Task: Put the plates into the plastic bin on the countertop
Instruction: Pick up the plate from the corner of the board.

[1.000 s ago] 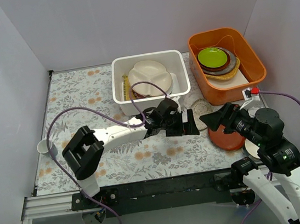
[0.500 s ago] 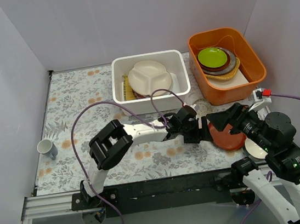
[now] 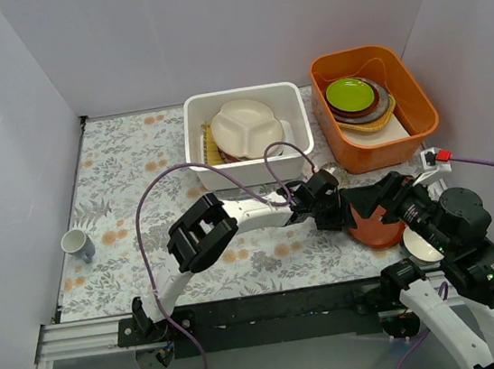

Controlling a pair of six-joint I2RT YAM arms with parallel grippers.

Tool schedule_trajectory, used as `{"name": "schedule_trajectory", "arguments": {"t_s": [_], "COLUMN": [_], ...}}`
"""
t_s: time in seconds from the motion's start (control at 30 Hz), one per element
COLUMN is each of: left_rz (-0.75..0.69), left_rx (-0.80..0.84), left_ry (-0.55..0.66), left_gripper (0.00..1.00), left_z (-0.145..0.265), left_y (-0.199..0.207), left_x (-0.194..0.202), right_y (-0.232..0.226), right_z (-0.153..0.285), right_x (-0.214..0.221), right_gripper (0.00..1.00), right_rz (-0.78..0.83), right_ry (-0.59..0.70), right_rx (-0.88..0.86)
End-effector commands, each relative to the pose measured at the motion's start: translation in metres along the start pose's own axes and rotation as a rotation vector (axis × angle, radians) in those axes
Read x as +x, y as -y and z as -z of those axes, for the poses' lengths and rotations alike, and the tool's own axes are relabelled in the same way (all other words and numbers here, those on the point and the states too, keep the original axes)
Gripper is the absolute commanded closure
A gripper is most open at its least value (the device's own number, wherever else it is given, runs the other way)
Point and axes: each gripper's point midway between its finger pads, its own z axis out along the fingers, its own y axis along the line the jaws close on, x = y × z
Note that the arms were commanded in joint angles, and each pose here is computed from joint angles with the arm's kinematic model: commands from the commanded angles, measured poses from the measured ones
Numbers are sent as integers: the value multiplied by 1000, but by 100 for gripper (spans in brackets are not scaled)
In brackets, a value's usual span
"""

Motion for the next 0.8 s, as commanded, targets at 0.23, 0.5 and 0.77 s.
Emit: {"name": "schedule_trajectory", "arguments": {"t_s": [0.23,0.5,0.77], "left_rz": [-35,-34,-22], "left_rx": [-126,-149,-169], "left_ry": [7,-3,-15], "left_gripper": [62,73,90], "left_z": [-9,-11,-12], "left_y": [-14,-22,-29], "left_x": [-1,3,7], "right_y": [-9,-7,-6], "right_z": [8,6,5], "right_x": [-15,-12,-10], "right_gripper": [2,3,3], "right_rz": [30,22,20], "right_ry": [60,51,47], "right_rx": [-25,-26,-25]}}
